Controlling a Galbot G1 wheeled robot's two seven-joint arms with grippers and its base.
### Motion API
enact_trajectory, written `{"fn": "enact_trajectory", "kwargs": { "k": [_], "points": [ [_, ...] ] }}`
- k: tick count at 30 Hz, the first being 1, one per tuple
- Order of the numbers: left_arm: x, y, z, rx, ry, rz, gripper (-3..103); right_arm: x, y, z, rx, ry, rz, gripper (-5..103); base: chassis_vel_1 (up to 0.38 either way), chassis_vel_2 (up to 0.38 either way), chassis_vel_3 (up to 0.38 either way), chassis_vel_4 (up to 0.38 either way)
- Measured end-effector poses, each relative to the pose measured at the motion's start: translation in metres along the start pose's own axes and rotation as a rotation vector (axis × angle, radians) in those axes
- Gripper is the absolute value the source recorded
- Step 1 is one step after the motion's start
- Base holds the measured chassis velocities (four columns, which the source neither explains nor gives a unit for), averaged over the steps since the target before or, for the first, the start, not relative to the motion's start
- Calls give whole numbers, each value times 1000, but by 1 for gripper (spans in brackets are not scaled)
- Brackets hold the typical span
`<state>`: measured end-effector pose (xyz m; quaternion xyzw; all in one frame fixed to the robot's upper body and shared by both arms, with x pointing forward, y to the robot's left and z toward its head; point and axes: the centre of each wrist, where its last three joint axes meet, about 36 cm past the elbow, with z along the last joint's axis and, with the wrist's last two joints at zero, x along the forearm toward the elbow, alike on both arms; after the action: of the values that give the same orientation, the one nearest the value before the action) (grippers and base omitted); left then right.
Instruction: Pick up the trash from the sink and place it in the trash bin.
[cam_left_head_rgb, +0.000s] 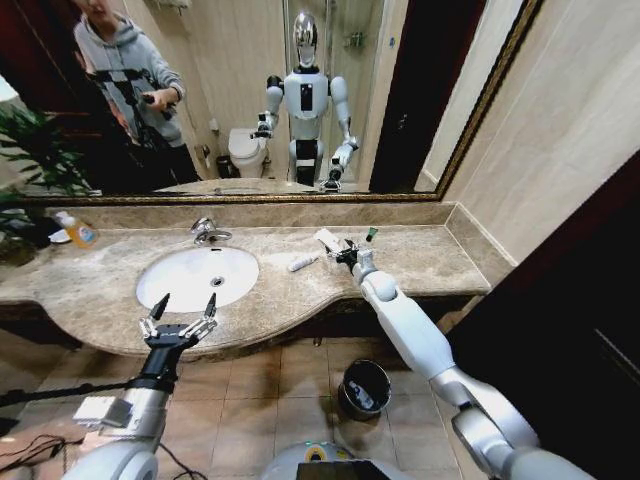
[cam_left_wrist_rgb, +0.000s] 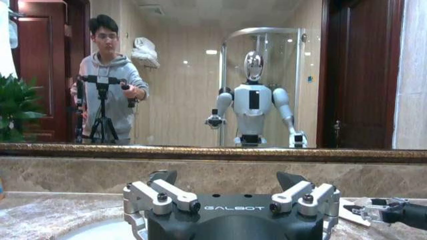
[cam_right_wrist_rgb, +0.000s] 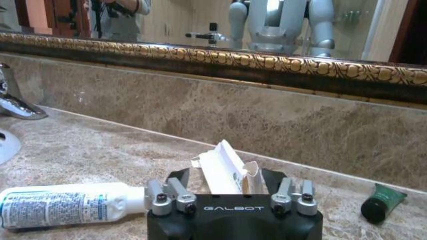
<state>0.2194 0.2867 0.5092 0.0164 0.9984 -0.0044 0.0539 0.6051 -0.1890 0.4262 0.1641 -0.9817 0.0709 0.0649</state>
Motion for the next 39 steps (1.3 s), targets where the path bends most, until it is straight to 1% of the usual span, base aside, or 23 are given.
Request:
{"fn": "enact_trajectory", "kwargs": {
  "k": [2, 5, 6, 9, 11, 12, 14, 16, 17, 20, 22, 25, 29, 34, 39],
  "points": [
    [0, 0, 0, 0, 0, 0, 100, 0, 0, 0, 0, -1, 0, 74, 0, 0, 0, 0],
    [0, 0, 0, 0, 0, 0, 100, 0, 0, 1, -2, -1, 2, 62, 0, 0, 0, 0],
    [0, 0, 0, 0, 0, 0, 100, 0, 0, 1, -2, -1, 2, 62, 0, 0, 0, 0],
    [0, 0, 0, 0, 0, 0, 100, 2, 0, 2, -3, -1, 5, 51, 0, 0, 0, 0],
    [0, 0, 0, 0, 0, 0, 100, 2, 0, 2, -4, -2, 6, 51, 0, 0, 0, 0],
    [0, 0, 0, 0, 0, 0, 100, 3, -1, 2, -4, -2, 8, 42, 0, 0, 0, 0],
    [0, 0, 0, 0, 0, 0, 100, 3, -1, 2, -4, -2, 10, 42, 0, 0, 0, 0],
    [0, 0, 0, 0, 0, 0, 100, 4, -1, 2, -5, -3, 14, 27, 0, 0, 0, 0],
    [0, 0, 0, 0, 0, 0, 100, 4, -1, 2, -5, -3, 14, 27, 0, 0, 0, 0],
    [0, 0, 0, 0, 0, 0, 100, 4, -1, 3, -6, -2, 17, 15, 0, 0, 0, 0],
    [0, 0, 0, 0, 0, 0, 100, 4, -1, 3, -7, -2, 18, 15, 0, 0, 0, 0],
    [0, 0, 0, 0, 0, 0, 100, 5, -3, 4, -7, 0, 21, 3, 0, 0, 0, 0],
    [0, 0, 0, 0, 0, 0, 100, 7, -5, 5, -7, 0, 25, 0, 0, 0, 0, 0],
    [0, 0, 0, 0, 0, 0, 100, 10, -7, 3, -8, -9, 26, 0, 0, 0, 0, 0],
    [0, 0, 0, 0, 0, 0, 100, 24, -9, -1, -3, -39, 28, 0, 0, 0, 0, 0]
  ]
}}
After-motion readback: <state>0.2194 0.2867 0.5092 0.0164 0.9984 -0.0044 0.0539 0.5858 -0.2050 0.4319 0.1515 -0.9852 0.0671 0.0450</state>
